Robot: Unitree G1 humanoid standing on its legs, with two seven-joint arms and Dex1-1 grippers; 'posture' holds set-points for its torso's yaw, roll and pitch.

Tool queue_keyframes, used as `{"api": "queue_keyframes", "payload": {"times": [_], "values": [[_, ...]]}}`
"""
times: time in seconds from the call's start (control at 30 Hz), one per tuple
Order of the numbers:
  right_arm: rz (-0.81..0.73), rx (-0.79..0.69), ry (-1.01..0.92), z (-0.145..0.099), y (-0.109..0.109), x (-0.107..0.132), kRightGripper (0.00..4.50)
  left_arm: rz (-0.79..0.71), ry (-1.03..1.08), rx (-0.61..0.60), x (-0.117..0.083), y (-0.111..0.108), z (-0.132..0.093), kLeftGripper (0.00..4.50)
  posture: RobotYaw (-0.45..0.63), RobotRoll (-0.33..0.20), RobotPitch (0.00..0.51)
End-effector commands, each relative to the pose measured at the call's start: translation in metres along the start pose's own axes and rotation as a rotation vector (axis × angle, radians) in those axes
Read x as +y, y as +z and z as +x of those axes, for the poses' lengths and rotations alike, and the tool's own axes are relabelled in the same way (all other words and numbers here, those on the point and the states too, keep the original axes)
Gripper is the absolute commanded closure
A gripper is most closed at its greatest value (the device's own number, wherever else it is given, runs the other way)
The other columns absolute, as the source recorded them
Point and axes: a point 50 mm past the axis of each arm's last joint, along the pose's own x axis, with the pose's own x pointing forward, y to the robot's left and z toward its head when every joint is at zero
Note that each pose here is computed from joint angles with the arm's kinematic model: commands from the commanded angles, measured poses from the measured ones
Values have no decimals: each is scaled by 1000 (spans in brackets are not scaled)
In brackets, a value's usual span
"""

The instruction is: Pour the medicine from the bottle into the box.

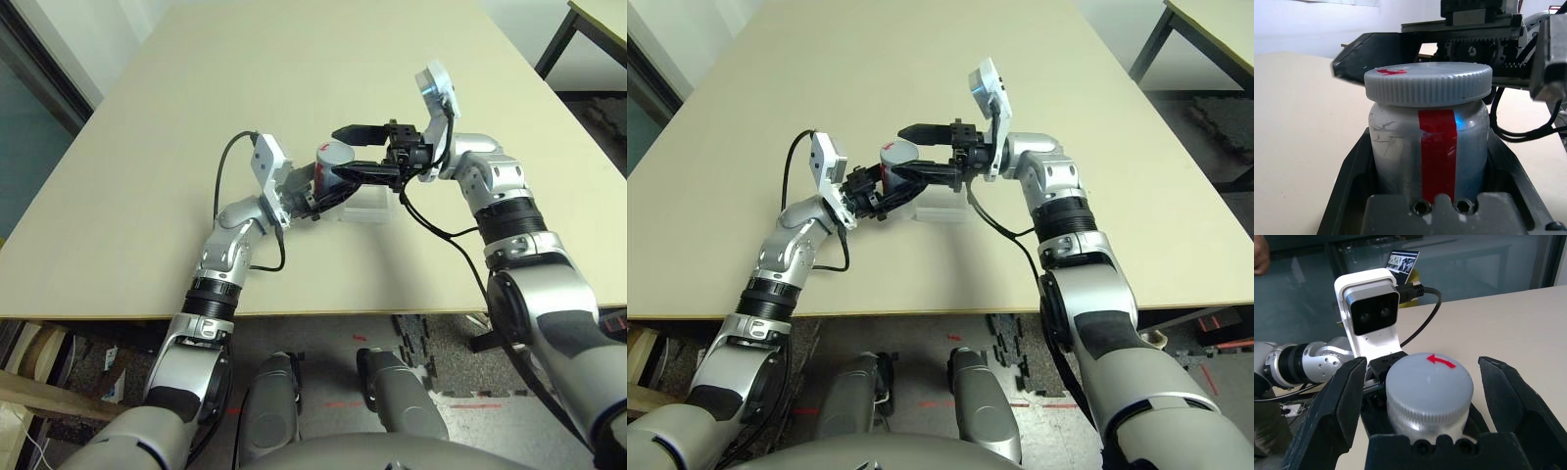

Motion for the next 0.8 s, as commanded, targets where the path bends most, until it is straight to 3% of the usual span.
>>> {"api": "queue_keyframes", "payload": {"times": [0.03, 0.37, 0.8], "values": [[-37, 2, -20, 9, 3, -3, 0, 13, -21, 14, -2, -1, 2, 1855, -110, 0, 140], [-53, 31, -101, 12, -3, -10, 0, 8, -25, 10, -6, -2, 2, 1855, -99, 0, 139], [-43, 62, -182, -34, -2, -13, 0, 9, -10, 12, -3, -1, 0, 1855, -110, 0, 142]]}}
